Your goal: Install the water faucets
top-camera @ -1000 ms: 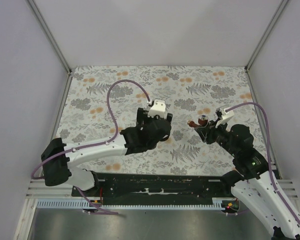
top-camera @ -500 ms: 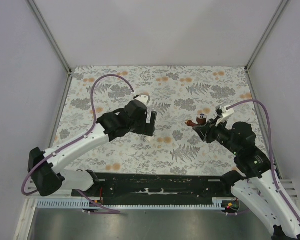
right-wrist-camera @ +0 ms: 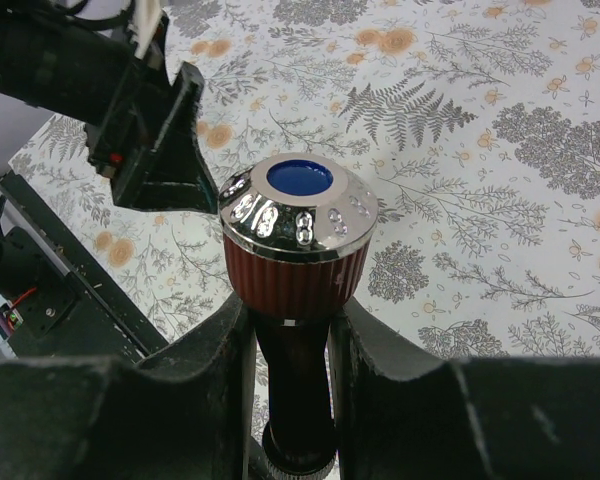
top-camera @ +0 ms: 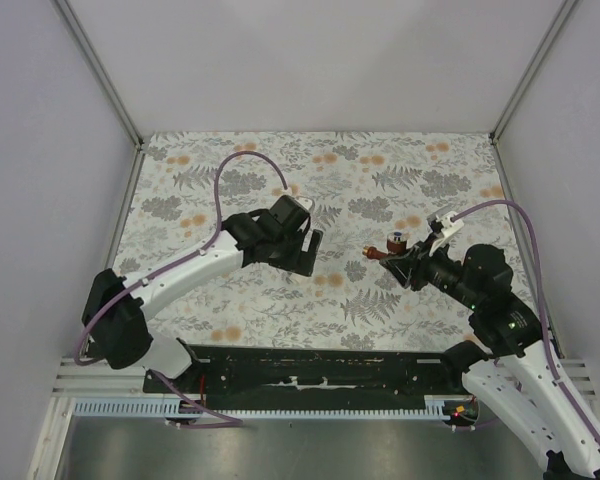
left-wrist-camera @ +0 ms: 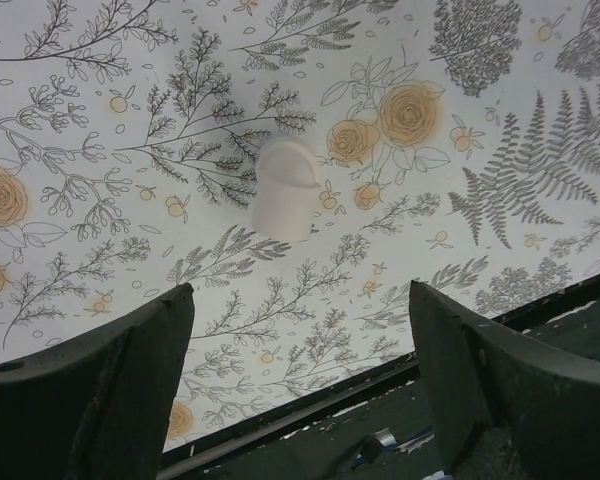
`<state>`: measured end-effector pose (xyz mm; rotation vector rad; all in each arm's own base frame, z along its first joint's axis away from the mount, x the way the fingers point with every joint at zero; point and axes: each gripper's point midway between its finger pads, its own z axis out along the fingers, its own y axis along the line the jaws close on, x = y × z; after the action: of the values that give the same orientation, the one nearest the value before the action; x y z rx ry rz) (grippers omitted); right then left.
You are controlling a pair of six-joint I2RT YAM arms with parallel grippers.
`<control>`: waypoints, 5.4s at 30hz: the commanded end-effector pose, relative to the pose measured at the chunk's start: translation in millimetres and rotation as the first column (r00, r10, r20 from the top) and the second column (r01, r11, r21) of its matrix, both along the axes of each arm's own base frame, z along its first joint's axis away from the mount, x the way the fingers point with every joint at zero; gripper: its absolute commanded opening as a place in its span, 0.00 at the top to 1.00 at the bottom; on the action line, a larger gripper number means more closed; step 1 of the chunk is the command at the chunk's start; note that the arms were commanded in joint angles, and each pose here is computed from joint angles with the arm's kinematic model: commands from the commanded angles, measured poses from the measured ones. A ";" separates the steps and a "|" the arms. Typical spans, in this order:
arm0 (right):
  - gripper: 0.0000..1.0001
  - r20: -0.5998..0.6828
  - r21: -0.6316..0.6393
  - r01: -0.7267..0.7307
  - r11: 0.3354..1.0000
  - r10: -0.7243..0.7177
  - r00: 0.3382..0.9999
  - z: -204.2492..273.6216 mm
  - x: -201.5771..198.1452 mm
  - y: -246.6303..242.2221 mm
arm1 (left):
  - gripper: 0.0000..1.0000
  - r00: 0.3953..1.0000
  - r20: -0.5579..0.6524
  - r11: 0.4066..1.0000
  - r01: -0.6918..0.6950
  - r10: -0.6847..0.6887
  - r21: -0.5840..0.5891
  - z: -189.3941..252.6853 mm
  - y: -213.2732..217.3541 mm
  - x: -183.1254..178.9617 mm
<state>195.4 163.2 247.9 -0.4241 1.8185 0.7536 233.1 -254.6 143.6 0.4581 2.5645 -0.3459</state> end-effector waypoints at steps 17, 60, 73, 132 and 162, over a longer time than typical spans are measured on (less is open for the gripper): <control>1.00 0.034 0.037 0.046 0.998 -0.047 0.998 13.7 8.6 -2.4 | 0.26 0.986 -0.057 0.959 0.168 -0.159 0.230 -61.2 -19.5 43.4; 1.00 0.029 0.007 0.080 0.997 -0.080 0.996 -0.3 12.6 -8.3 | 0.43 0.960 -0.269 0.963 0.142 -0.078 0.229 -109.8 -21.5 28.8; 1.00 0.039 0.012 0.081 0.997 -0.082 0.996 3.2 11.7 -8.9 | 0.57 0.956 -0.284 0.961 0.141 -0.070 0.238 -113.6 -15.0 22.5; 1.00 0.825 -0.391 -0.416 0.821 0.513 0.237 171.5 32.8 101.0 | 0.98 0.978 -0.020 0.218 0.027 -0.207 -0.976 247.2 3.6 -11.5; 1.00 0.860 -0.401 -0.442 0.802 0.496 0.120 188.8 21.2 105.3 | 0.98 0.931 -0.121 0.198 -0.054 -0.344 -0.979 277.1 0.1 -27.6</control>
<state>226.1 269.5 408.8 -1.2630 0.5650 0.6463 220.2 -256.3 397.5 0.0268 1.9308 -2.1042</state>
